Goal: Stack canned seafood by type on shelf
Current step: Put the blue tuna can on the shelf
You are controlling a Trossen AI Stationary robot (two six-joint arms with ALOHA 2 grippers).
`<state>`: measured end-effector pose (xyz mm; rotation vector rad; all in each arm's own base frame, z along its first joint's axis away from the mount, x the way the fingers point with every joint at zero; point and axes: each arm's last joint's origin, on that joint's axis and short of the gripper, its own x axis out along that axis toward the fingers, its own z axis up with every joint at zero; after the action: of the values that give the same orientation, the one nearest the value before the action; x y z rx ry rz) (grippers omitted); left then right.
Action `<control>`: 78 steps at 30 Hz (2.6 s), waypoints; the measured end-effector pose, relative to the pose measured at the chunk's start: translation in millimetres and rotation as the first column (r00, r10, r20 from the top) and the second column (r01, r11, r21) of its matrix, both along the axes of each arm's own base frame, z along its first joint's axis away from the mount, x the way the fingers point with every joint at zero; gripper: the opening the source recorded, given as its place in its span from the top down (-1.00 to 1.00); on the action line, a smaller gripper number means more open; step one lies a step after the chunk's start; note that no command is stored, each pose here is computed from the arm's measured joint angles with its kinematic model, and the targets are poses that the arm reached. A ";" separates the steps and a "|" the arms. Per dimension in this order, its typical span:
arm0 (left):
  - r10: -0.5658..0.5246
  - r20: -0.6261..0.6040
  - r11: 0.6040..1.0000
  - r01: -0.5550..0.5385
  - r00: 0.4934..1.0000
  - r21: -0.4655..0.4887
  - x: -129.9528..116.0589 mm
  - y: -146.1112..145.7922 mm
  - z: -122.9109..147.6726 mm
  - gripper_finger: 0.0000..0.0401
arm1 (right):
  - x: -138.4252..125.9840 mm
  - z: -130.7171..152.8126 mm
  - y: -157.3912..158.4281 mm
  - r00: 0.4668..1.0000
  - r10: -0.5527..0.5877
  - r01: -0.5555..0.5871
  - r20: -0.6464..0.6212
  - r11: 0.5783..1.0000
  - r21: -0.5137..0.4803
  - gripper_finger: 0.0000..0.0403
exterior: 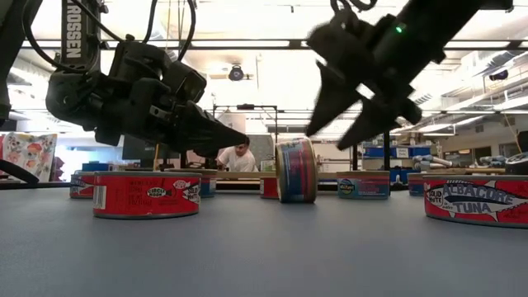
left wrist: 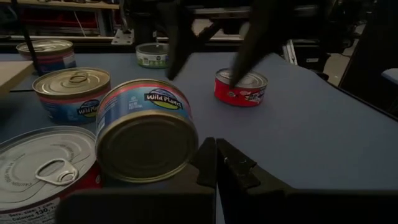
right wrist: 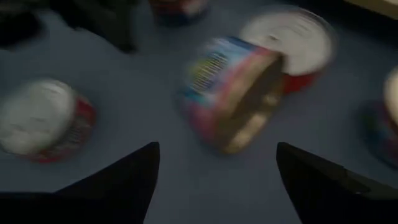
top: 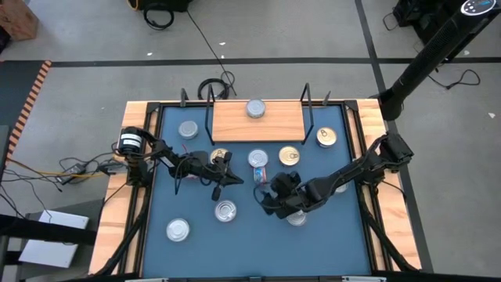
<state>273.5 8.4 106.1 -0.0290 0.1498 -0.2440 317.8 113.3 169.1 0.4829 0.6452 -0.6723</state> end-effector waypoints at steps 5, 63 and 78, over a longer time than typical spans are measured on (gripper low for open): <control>0.000 -0.002 1.000 0.000 1.000 0.000 0.0 0.0 -0.2 0.97 | 10.3 -19.1 6.2 0.999 -0.010 0.013 0.037 0.997 -0.070 -0.72; 0.005 -0.006 1.000 -0.005 1.000 -0.003 -0.1 0.1 -0.5 0.97 | 7.8 -32.3 -21.2 0.947 0.074 -0.190 -0.312 0.914 -0.359 0.06; 0.000 -0.006 1.000 0.000 1.000 -0.003 0.0 -1.4 -0.4 0.97 | 29.8 67.2 -80.9 0.656 0.023 -0.551 -0.754 0.697 -0.459 0.06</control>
<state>273.5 7.0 105.6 -0.0328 0.1550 -0.2446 347.5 32.5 236.4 -0.6189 1.1220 -0.6932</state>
